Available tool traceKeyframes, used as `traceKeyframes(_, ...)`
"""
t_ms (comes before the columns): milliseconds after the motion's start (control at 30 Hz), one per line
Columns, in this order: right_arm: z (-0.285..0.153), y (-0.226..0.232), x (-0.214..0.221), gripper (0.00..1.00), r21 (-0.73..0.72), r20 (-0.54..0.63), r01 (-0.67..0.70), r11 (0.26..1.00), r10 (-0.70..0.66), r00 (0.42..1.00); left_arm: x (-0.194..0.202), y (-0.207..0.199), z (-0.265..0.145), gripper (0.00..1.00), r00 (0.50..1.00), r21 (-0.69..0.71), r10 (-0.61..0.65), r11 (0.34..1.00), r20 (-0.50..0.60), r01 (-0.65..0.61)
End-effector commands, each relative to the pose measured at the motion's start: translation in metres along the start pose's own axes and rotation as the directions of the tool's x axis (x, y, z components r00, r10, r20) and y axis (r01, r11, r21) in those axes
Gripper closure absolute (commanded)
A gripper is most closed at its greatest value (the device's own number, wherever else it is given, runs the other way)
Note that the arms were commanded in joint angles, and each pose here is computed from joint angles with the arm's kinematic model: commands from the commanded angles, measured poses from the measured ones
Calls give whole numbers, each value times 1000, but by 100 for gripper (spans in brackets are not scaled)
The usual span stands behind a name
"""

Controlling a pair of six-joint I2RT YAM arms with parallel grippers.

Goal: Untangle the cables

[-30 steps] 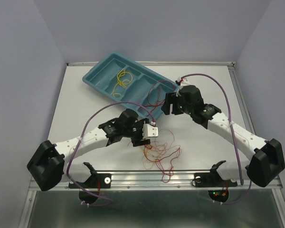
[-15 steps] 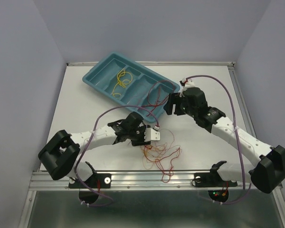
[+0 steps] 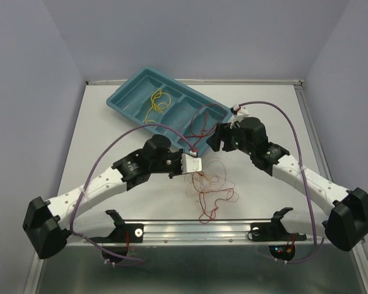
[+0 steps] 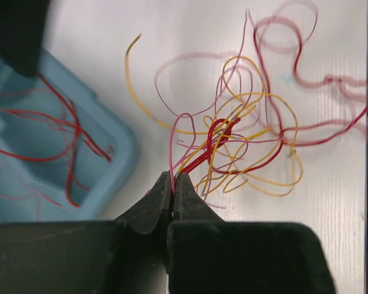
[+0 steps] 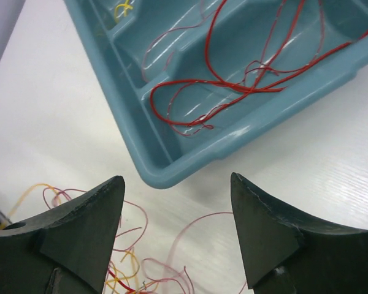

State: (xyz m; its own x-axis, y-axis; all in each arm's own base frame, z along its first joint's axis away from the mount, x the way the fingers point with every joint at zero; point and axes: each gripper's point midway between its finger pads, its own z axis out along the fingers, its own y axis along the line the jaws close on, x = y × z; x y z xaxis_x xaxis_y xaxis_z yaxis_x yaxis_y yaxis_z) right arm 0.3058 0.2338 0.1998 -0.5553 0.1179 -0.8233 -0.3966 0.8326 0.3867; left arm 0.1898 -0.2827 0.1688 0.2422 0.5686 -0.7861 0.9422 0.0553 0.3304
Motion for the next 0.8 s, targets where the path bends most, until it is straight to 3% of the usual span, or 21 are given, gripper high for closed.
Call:
traceKeyframes(0, -2, 42, -9, 25, -254, 65, 53, 966, -37, 997, -62, 7, -32, 100, 989, 7, 5, 1000, 148, -6)
traceKeyframes(100, -16, 66, -12, 23, -395, 105, 84, 915, -46, 993, -76, 13, -41, 100, 986, -11, -33, 999, 161, 35)
traceKeyframes(200, -39, 87, -15, 13, -513, 174, 129, 849, -44, 984, -88, 28, -49, 100, 984, -64, -68, 995, 164, 79)
traceKeyframes(300, -57, 96, -19, 13, -560, 233, 165, 812, -36, 972, -92, 33, -56, 100, 979, -107, -71, 990, 190, 93)
traceKeyframes(533, -88, 122, -18, 14, -683, 243, 223, 695, -72, 967, -87, 37, -70, 100, 972, -199, -51, 975, 230, 98)
traceKeyframes(767, -88, 123, -13, 14, -689, 212, 231, 687, -114, 971, -82, 54, -92, 100, 963, -354, -45, 925, 266, 141)
